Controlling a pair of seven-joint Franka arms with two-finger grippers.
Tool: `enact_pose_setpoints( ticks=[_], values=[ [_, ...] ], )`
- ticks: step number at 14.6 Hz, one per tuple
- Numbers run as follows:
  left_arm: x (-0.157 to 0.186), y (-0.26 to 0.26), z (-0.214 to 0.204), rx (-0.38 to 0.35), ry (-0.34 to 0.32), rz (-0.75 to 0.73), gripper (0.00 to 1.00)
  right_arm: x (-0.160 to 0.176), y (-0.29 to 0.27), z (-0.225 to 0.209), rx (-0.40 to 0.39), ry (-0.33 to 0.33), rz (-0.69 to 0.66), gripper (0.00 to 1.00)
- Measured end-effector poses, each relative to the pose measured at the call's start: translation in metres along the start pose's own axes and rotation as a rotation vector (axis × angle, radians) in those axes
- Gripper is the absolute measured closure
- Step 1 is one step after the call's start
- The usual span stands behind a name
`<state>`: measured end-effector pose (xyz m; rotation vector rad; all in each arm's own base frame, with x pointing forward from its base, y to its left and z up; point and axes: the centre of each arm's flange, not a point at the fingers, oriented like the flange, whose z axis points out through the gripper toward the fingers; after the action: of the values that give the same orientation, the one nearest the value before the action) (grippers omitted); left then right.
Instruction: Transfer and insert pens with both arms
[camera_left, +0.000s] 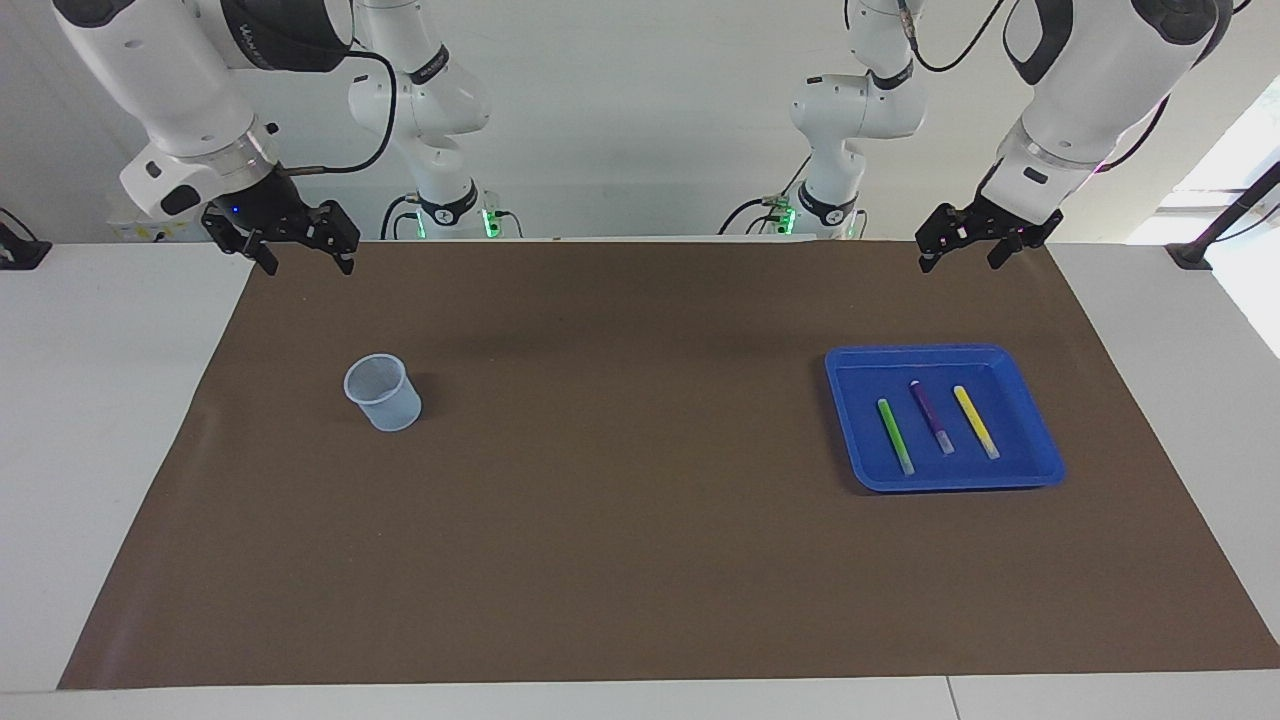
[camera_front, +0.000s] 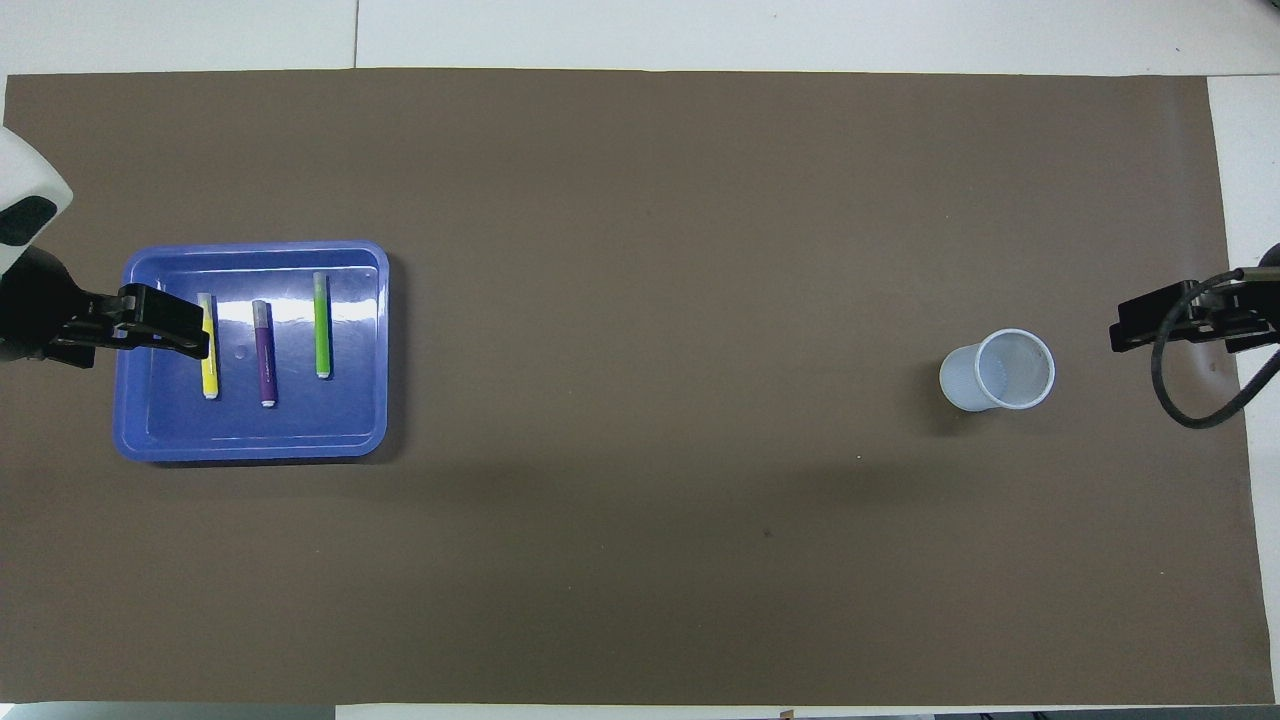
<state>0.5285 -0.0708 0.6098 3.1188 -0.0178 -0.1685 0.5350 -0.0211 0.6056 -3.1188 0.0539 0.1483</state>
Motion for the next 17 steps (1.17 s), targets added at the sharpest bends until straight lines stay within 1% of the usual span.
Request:
enact_pose_setpoints(
  ticks=[12, 17],
  values=[
    [0.000, 0.001, 0.000, 0.000, 0.004, 0.001, 0.00, 0.000, 0.000, 0.000, 0.000, 0.000, 0.000, 0.00],
    [0.002, -0.002, 0.012, 0.001, -0.009, -0.005, 0.00, 0.000, 0.000, 0.000, 0.000, 0.000, 0.000, 0.00]
  ],
)
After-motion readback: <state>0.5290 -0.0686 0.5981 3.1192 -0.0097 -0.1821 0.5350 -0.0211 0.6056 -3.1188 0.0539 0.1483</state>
